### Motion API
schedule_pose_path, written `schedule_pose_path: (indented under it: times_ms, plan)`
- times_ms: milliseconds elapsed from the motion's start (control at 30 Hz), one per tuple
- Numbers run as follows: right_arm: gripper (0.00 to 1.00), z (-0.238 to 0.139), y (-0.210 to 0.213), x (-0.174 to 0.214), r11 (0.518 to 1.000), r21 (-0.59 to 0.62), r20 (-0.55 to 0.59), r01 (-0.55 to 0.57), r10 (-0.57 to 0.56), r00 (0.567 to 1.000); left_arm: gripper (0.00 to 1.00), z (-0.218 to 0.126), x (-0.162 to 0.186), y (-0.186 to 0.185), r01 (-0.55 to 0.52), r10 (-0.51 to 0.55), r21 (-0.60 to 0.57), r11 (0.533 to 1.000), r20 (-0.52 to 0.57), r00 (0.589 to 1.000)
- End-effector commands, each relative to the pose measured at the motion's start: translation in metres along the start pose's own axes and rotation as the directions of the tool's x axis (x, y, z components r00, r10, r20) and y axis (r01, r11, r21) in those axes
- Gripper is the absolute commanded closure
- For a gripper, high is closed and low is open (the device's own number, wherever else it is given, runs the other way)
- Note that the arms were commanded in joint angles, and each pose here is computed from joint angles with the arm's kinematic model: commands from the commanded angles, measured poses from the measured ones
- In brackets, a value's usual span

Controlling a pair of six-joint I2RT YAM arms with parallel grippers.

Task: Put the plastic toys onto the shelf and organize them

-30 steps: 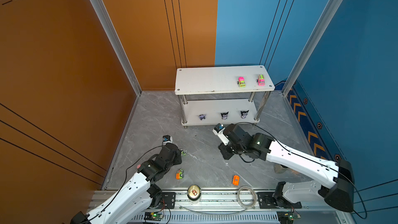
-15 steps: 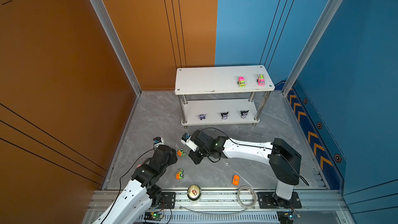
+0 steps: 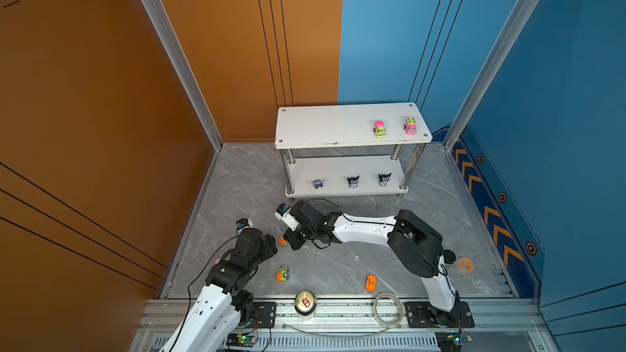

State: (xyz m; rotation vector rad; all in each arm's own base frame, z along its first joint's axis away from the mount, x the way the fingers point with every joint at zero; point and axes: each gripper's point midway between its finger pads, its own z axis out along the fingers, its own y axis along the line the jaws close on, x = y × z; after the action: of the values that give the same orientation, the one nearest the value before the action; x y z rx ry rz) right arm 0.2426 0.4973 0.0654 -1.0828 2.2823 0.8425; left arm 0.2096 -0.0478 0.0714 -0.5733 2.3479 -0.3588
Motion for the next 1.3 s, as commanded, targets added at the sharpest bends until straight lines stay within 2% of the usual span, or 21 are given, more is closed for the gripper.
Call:
schedule_pose_path:
  times_ms: [0, 233, 500, 900, 1267]
  plan:
    - [1.0, 0.007, -0.017, -0.014, 0.998, 0.022, 0.048, -0.062, 0.061, 0.997, 0.33, 0.005, 0.01, 0.0, -0.006, 0.007, 0.027, 1.0, -0.038, 0.999]
    - [1.0, 0.021, -0.036, 0.007, 0.992, 0.046, -0.002, -0.121, 0.122, 0.993, 0.32, 0.008, 0.011, 0.0, 0.002, -0.001, 0.033, 0.999, -0.042, 0.999]
    - [1.0, 0.007, -0.055, 0.011, 0.981, 0.069, 0.04, -0.184, 0.181, 0.983, 0.3, 0.013, 0.011, -0.005, 0.007, -0.004, 0.055, 0.998, -0.057, 0.998]
    - [1.0, -0.029, -0.026, -0.02, 0.992, 0.079, 0.115, -0.097, 0.088, 0.989, 0.3, 0.012, 0.009, -0.008, 0.009, -0.006, 0.066, 0.998, -0.047, 0.999]
    - [1.0, 0.004, -0.017, 0.002, 0.995, 0.048, 0.026, -0.09, 0.088, 0.996, 0.3, 0.014, 0.009, -0.009, 0.007, -0.003, 0.067, 0.998, -0.053, 0.999]
